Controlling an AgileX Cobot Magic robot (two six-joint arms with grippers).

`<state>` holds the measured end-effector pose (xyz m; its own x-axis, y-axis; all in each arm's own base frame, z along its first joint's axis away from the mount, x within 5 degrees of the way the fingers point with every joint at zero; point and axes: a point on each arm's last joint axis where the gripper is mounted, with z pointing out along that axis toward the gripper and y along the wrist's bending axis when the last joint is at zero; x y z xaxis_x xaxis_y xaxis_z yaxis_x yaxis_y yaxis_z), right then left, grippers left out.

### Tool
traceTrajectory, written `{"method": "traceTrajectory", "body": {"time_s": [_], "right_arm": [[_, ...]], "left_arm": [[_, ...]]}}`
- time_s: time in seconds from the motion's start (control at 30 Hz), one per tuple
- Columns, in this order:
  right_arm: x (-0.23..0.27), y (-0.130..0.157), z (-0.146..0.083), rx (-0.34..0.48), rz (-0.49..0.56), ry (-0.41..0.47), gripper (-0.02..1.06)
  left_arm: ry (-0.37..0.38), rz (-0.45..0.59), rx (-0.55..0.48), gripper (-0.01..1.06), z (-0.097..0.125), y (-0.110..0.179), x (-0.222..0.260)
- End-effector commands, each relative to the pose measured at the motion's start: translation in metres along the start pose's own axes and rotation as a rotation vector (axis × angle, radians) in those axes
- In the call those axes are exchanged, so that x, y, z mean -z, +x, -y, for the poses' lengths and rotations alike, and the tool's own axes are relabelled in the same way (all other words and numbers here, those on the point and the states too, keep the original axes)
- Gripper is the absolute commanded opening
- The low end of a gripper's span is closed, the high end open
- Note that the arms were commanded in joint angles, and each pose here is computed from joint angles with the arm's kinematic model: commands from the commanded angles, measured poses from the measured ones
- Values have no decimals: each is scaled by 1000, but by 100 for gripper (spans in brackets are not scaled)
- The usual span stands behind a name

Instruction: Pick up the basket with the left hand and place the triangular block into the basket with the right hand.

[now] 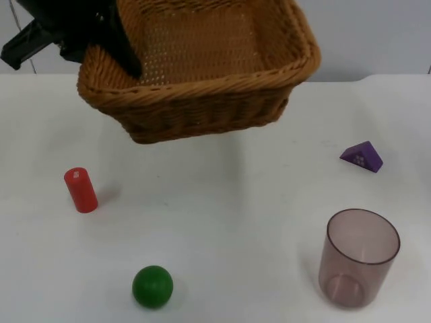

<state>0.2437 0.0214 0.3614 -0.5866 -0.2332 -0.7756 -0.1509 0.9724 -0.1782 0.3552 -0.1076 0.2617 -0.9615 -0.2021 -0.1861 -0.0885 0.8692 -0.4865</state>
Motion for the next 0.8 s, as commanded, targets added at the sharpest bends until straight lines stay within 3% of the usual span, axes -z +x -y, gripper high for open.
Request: {"method": "traceTrajectory", "body": {"time_s": [0.0, 0.17, 0.5, 0.77], "right_arm": [[-19, -2, -3, 56, -11, -29, 105], [-77, 6, -11, 106, -92, -67, 105], [-198, 51, -34, 237, -244, -182, 105], [-245, 45, -40, 281, -292, -242, 105]], "left_arm": [[-4, 40, 24, 0, 1, -2, 7], [-23, 45, 10, 0, -1, -2, 7], [-24, 35, 8, 0, 0, -1, 7], [-24, 35, 4, 0, 0, -1, 7]]}}
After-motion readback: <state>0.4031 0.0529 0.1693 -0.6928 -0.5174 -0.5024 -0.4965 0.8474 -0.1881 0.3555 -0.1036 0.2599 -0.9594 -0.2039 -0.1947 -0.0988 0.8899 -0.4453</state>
